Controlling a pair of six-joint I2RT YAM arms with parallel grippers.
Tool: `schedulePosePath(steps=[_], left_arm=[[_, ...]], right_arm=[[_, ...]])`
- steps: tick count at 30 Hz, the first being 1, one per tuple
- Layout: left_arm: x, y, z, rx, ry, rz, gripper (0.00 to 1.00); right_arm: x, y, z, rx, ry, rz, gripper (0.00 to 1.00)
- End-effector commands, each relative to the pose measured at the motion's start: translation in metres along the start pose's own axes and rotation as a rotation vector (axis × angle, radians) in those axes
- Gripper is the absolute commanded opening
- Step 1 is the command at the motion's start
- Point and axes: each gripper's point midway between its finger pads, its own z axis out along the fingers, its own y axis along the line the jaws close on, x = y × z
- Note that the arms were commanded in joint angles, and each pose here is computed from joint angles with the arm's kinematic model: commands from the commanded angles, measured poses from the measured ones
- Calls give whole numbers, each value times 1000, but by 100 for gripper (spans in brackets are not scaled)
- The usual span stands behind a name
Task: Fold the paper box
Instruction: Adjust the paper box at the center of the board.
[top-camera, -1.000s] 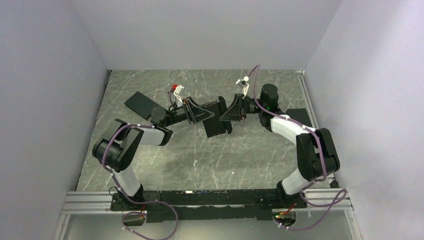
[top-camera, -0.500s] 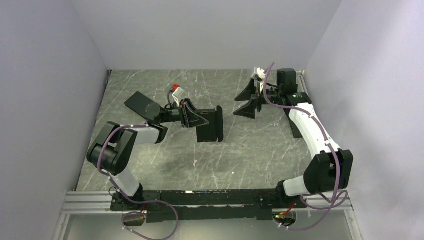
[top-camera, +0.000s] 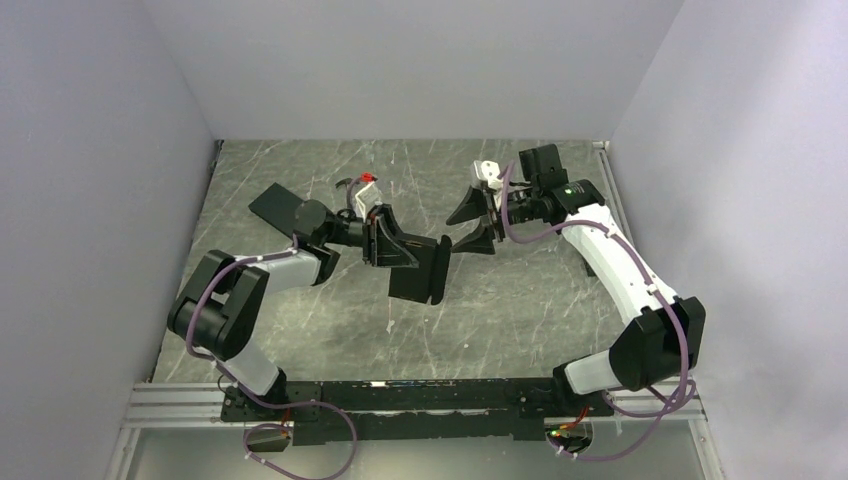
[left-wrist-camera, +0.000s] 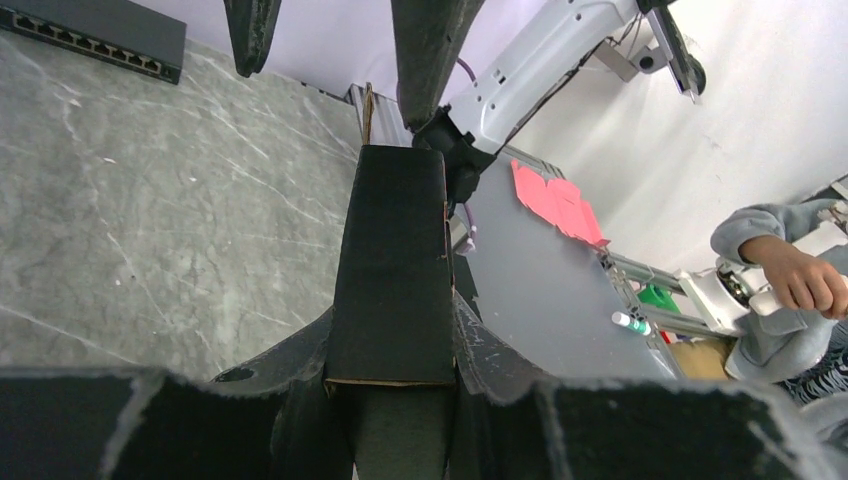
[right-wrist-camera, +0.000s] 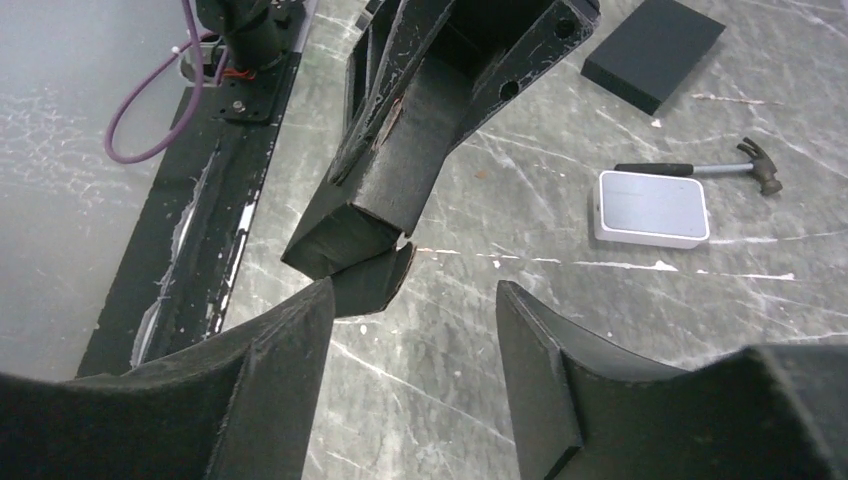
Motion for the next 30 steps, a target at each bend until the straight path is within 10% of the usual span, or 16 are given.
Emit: schedulePosePath(steps=[1, 17, 30], left_arm=[[-13, -14, 4, 31, 22, 99, 2], [-18, -11, 6, 42, 2, 70, 1], [-23, 4, -1, 29, -48, -35, 0]], right_arm=[[-14, 3, 0, -21, -13, -84, 60], [-13, 14, 7, -28, 38, -153, 6], [5, 19, 13, 24, 230, -295, 12]])
